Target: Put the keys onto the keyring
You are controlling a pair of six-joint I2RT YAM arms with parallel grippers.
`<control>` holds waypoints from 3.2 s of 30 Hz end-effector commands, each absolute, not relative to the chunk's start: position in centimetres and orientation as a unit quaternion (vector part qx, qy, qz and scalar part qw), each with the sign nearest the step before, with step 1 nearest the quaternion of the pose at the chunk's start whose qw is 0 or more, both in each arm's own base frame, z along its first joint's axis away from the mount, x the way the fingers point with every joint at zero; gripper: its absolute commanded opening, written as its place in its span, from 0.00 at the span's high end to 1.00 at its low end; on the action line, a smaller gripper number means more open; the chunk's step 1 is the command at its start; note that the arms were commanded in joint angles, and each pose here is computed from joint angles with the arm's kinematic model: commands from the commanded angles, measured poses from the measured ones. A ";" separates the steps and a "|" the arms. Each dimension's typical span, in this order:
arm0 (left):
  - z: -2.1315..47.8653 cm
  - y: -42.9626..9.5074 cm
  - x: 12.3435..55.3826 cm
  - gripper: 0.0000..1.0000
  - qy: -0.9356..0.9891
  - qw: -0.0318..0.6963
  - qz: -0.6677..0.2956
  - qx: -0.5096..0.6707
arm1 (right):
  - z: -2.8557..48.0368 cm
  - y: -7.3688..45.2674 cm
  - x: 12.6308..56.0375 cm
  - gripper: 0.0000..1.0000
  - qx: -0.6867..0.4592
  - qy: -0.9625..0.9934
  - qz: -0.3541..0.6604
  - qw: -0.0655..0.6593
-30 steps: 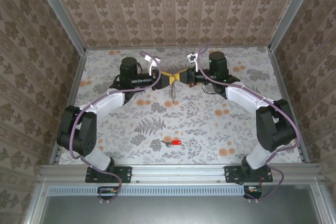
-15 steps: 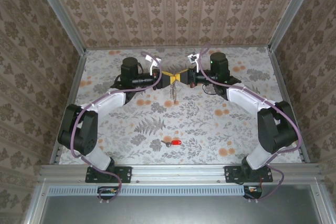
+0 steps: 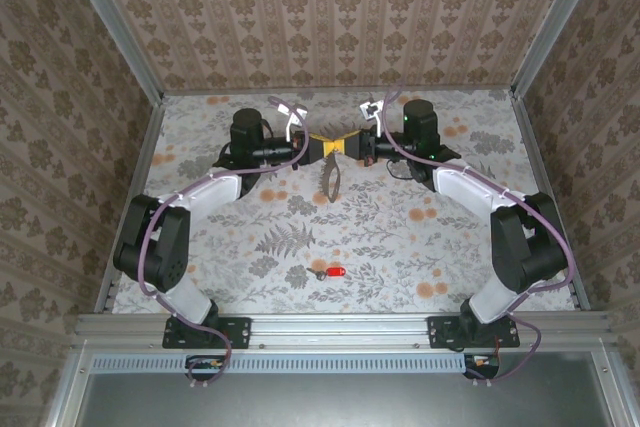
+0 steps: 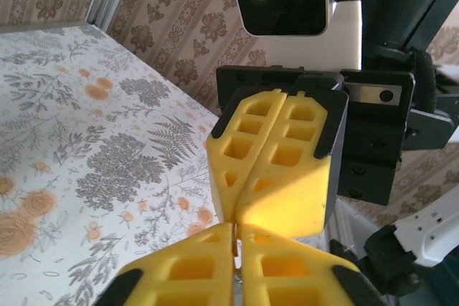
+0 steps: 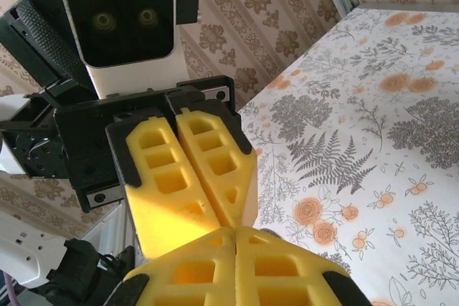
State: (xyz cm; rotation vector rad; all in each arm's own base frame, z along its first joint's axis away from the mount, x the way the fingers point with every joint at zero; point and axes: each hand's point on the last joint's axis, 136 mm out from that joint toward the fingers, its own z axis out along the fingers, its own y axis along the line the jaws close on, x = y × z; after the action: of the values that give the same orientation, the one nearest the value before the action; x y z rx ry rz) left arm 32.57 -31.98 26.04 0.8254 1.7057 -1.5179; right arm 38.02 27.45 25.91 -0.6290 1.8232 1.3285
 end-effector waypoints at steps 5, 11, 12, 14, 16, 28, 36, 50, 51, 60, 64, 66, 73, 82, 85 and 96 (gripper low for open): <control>27.5 -33.2 30.2 1.00 0.623 0.341 -0.604 0.362 | 26.3 27.3 38.8 1.00 -0.239 0.708 0.530 0.402; 26.8 -33.1 31.2 1.00 0.642 0.360 -0.582 0.346 | 26.2 27.2 39.0 0.98 -0.231 0.710 0.530 0.401; 26.6 -32.9 31.6 1.00 0.648 0.367 -0.575 0.340 | 26.2 27.3 39.0 0.94 -0.230 0.711 0.530 0.401; 26.0 -32.5 32.4 1.00 0.663 0.388 -0.554 0.321 | 26.2 27.2 39.2 0.79 -0.226 0.712 0.529 0.403; 25.7 -32.1 32.8 1.00 0.668 0.407 -0.540 0.311 | 26.3 27.0 39.3 0.72 -0.223 0.713 0.527 0.405; 26.2 -31.2 33.0 1.00 0.661 0.423 -0.538 0.307 | 25.8 23.9 40.2 0.49 -0.162 0.713 0.533 0.426; 26.9 -31.4 32.9 1.00 0.654 0.420 -0.545 0.315 | 25.0 24.4 38.9 0.59 -0.167 0.697 0.568 0.405; 27.1 -31.5 32.8 1.00 0.652 0.417 -0.549 0.316 | 24.2 27.1 37.4 0.60 -0.181 0.693 0.584 0.381; 27.1 -31.5 32.8 1.00 0.652 0.417 -0.549 0.316 | 24.1 27.2 37.4 0.61 -0.181 0.693 0.585 0.380; 27.1 -31.7 32.8 1.00 0.650 0.412 -0.553 0.318 | 24.2 27.7 37.2 0.78 -0.190 0.690 0.591 0.373; 27.1 -31.8 32.7 1.00 0.651 0.407 -0.556 0.320 | 24.2 27.8 37.1 0.95 -0.193 0.689 0.591 0.372; 27.1 -31.8 32.7 1.00 0.651 0.405 -0.556 0.320 | 24.3 27.8 37.1 1.00 -0.194 0.688 0.591 0.374; 27.3 -29.9 35.2 0.82 0.684 0.426 -0.536 0.252 | 25.3 27.2 38.1 1.00 -0.180 0.684 0.578 0.406; 28.1 -26.2 37.3 0.53 0.684 0.452 -0.559 0.125 | 27.5 26.0 39.6 1.00 -0.143 0.659 0.571 0.468; 28.6 -26.6 37.1 0.55 0.668 0.442 -0.586 0.121 | 28.2 25.7 40.2 1.00 -0.125 0.646 0.575 0.486; 28.1 -29.3 36.9 0.63 0.640 0.404 -0.643 0.120 | 28.6 25.5 41.8 1.00 -0.088 0.634 0.589 0.494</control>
State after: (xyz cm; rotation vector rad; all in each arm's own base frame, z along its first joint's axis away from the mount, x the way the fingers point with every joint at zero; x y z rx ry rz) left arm 37.63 -28.59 25.92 0.2503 1.7036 -1.5680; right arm 41.29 25.75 26.39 -0.2199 1.6242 1.4236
